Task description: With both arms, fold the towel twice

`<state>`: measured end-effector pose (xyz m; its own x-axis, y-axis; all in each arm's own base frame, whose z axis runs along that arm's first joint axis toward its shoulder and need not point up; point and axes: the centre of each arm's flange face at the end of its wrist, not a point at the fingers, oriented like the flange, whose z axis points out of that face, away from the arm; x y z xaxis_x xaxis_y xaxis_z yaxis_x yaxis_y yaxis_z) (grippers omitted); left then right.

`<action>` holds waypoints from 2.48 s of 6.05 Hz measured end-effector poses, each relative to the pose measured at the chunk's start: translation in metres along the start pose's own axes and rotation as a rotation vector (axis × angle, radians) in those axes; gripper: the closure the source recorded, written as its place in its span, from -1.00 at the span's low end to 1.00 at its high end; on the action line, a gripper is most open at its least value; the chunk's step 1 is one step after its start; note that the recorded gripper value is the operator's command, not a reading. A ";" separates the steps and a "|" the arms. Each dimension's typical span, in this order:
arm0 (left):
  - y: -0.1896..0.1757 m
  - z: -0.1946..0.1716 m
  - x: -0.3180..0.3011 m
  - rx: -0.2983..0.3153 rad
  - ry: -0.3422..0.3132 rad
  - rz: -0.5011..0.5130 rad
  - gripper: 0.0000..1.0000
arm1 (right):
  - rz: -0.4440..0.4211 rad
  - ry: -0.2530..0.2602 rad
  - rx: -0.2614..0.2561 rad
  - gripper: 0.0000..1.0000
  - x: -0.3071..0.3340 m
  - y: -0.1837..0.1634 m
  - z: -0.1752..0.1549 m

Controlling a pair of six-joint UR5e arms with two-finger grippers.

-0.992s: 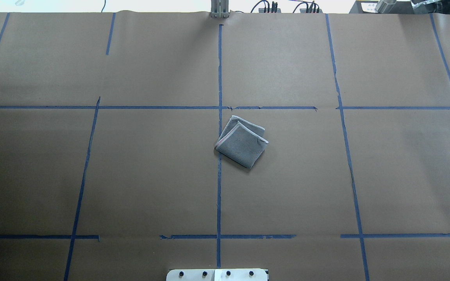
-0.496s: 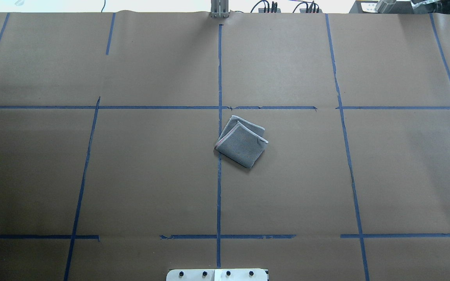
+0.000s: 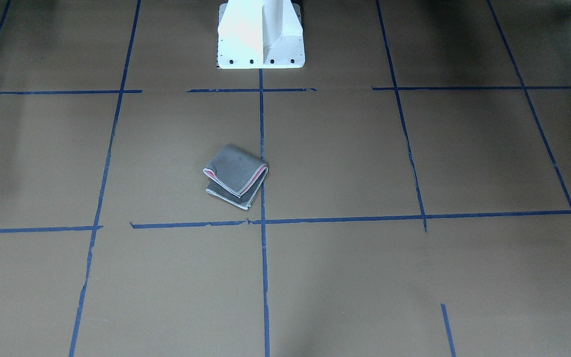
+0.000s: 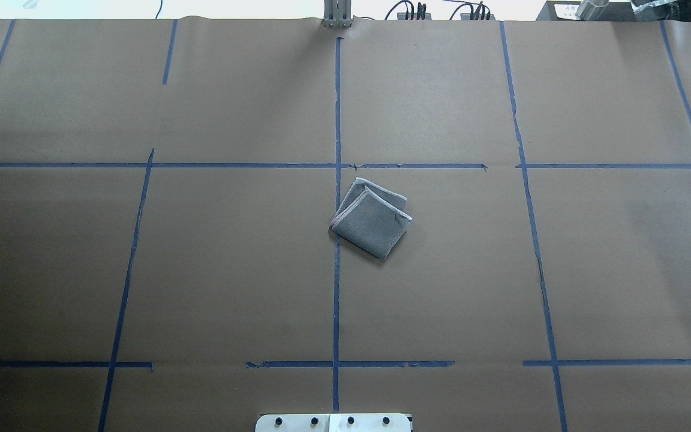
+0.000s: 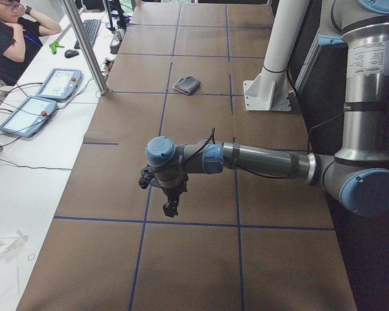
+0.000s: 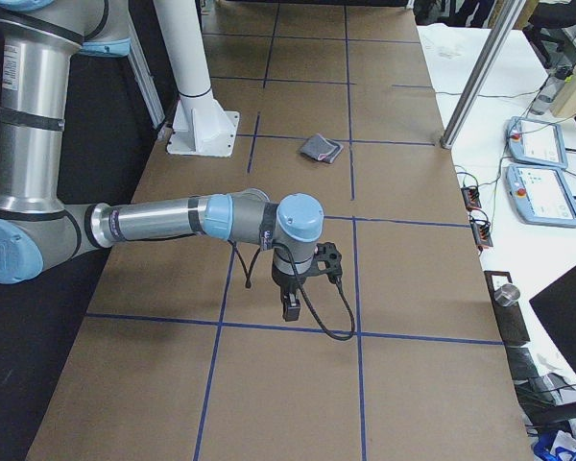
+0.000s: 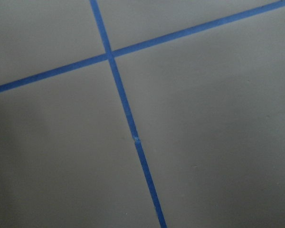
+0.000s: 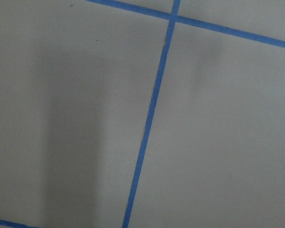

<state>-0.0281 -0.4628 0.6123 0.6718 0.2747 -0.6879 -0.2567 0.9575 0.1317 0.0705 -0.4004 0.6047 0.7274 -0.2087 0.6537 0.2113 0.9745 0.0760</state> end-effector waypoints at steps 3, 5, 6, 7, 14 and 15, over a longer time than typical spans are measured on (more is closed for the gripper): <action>0.008 0.000 -0.010 -0.029 -0.097 -0.005 -1.00 | 0.001 -0.009 0.003 -1.00 -0.001 -0.001 0.000; 0.009 0.003 -0.012 -0.036 -0.105 -0.006 -1.00 | 0.002 -0.015 0.003 -1.00 -0.001 -0.001 0.001; 0.009 0.002 -0.012 -0.036 -0.105 -0.006 -1.00 | 0.002 -0.019 0.004 -1.00 -0.001 -0.001 0.001; 0.009 0.002 -0.012 -0.036 -0.105 -0.006 -1.00 | 0.003 -0.020 0.004 -1.00 -0.001 -0.001 0.001; 0.009 0.001 -0.010 -0.034 -0.103 -0.003 -1.00 | 0.005 -0.022 0.000 -1.00 0.001 0.000 0.003; 0.008 0.001 -0.010 -0.033 -0.103 -0.002 -1.00 | 0.006 -0.023 0.000 -1.00 0.001 0.000 0.003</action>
